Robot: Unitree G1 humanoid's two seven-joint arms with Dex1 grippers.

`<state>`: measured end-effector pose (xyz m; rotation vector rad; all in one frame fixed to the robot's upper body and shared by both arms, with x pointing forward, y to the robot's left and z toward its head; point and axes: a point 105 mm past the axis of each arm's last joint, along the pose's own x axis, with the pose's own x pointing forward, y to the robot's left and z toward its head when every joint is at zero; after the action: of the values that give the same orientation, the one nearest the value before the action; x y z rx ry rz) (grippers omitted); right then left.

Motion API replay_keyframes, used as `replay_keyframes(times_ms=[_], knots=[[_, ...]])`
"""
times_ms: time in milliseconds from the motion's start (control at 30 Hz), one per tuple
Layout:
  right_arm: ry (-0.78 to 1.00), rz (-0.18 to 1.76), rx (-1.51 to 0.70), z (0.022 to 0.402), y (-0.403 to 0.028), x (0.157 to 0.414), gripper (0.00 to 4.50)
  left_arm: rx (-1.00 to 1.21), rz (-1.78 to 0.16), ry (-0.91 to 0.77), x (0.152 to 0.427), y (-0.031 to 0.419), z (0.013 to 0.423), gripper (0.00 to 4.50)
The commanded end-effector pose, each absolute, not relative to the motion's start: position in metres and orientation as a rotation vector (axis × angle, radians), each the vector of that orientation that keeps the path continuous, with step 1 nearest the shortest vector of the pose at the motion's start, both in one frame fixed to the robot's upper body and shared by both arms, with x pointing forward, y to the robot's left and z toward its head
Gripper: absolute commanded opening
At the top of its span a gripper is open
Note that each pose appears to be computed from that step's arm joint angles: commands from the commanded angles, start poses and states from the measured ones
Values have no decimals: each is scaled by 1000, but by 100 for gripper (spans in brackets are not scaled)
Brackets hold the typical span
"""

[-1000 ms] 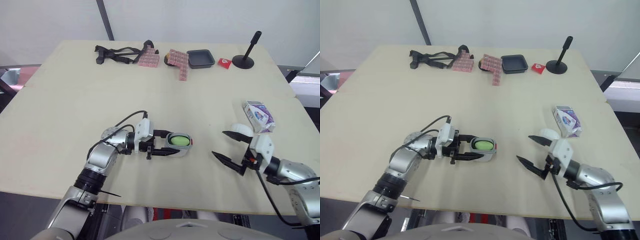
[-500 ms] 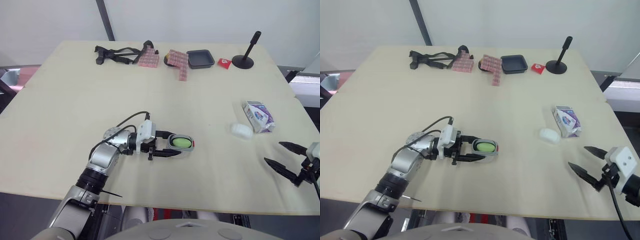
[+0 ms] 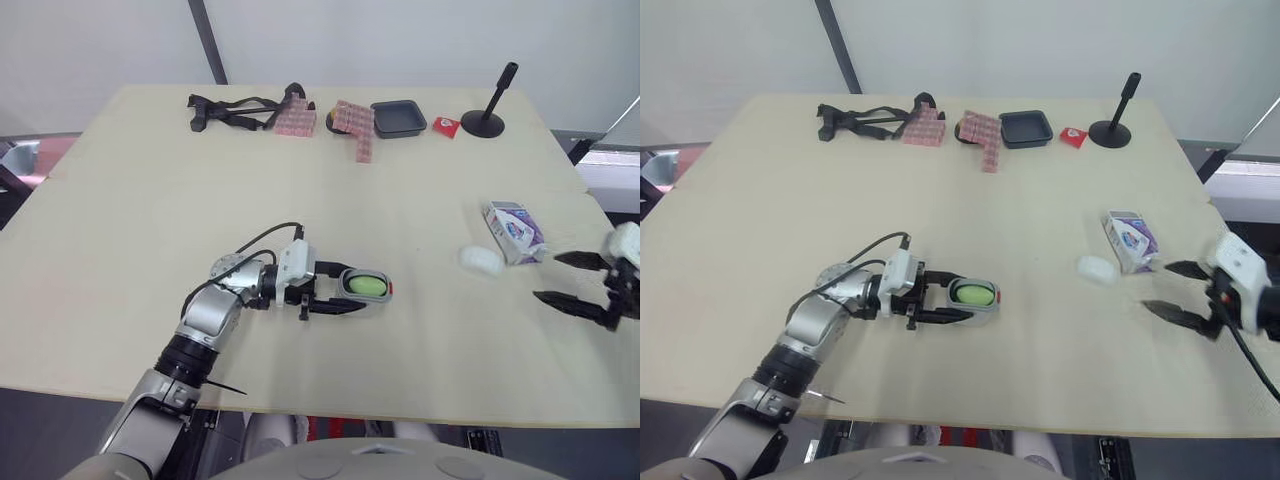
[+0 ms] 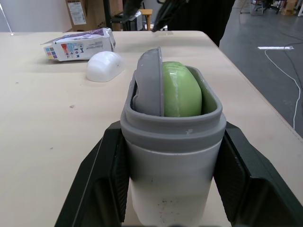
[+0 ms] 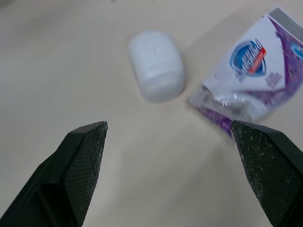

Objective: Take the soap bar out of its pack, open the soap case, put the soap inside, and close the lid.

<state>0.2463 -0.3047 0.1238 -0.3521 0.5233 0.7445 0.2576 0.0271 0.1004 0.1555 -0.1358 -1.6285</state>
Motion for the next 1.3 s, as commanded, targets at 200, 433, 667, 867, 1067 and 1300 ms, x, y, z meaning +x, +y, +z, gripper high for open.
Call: replay_keyframes(times_ms=[200, 433, 667, 867, 1067, 1300], knots=[[604, 821, -406, 130, -268, 274, 447, 162, -1625, -194, 255, 23, 112, 189], [714, 880, -519, 123, -262, 297, 447, 170, -1615, -194, 258, 21, 111, 189], [787, 896, -563, 108, -267, 300, 447, 174, -1602, -193, 261, 21, 111, 189], [778, 899, -589, 109, -264, 303, 447, 171, -1593, -189, 260, 22, 111, 189], [756, 908, -587, 112, -258, 308, 447, 172, -1592, -188, 261, 21, 111, 189], [776, 905, -599, 106, -260, 306, 447, 169, -1589, -185, 261, 20, 111, 189]])
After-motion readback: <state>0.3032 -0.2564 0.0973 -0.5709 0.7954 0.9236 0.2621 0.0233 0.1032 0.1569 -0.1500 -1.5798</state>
